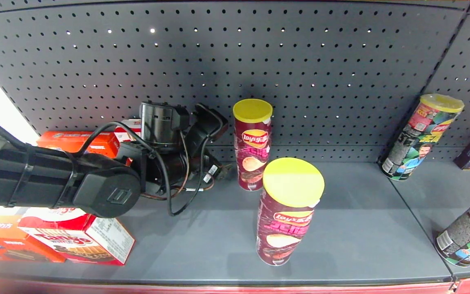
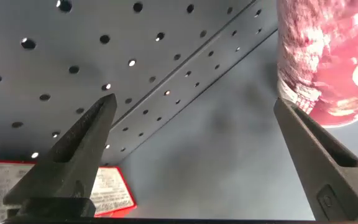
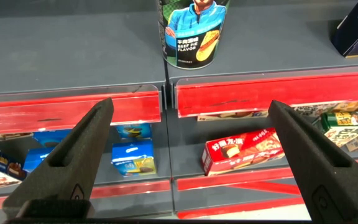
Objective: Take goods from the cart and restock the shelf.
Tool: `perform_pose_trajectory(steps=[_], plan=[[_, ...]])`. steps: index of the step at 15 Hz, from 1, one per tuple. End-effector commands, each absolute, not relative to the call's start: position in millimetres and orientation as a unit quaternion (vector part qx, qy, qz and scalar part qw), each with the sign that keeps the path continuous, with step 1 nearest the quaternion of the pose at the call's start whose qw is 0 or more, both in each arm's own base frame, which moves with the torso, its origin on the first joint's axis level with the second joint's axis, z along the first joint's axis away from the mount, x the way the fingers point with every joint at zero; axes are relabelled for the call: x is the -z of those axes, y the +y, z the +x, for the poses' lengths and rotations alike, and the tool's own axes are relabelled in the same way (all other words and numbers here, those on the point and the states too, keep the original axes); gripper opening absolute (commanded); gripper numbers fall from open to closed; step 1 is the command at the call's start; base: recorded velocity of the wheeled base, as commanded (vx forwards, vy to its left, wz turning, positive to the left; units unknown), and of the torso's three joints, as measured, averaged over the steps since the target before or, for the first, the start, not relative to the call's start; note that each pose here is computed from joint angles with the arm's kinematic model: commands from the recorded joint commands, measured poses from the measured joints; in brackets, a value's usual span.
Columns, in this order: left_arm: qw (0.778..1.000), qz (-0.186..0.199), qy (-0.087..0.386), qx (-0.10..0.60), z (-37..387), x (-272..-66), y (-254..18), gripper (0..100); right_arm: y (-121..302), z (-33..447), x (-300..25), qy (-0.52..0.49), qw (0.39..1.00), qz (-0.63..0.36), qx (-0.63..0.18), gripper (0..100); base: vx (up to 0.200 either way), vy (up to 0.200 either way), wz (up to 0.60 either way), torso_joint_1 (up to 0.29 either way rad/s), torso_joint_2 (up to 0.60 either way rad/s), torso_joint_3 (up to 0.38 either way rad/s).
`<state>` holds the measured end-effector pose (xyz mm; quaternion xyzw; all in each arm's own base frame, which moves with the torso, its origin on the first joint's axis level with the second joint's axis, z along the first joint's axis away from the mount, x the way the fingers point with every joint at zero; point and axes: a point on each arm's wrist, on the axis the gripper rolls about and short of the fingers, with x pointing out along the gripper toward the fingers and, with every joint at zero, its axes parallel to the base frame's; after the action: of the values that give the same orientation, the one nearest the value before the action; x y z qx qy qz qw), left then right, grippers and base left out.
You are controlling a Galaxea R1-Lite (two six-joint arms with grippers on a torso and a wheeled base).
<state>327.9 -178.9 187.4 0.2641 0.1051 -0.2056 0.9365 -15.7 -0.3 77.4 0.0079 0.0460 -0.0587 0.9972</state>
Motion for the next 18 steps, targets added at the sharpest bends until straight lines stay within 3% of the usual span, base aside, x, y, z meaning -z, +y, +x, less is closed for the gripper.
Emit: perform_pose_trajectory(steps=[1,6,18], plan=[[0.936,0.265,0.109,0.204,328.7,-185.1,-178.4,100,-0.3,-15.6,-77.5,0.046,0.997,0.008,0.059,100,0.000,0.000,0.00,0.000,0.00,0.000],[0.942,0.226,0.137,0.206,336.8,-167.4,-184.4,100,-0.3,-15.6,-77.5,0.046,0.997,0.008,0.059,100,0.000,0.000,0.00,0.000,0.00,0.000],[0.940,0.216,0.137,0.225,334.1,-162.2,-198.8,100,-0.3,-15.6,-77.5,0.046,0.997,0.008,0.059,100,0.000,0.000,0.00,0.000,0.00,0.000]])
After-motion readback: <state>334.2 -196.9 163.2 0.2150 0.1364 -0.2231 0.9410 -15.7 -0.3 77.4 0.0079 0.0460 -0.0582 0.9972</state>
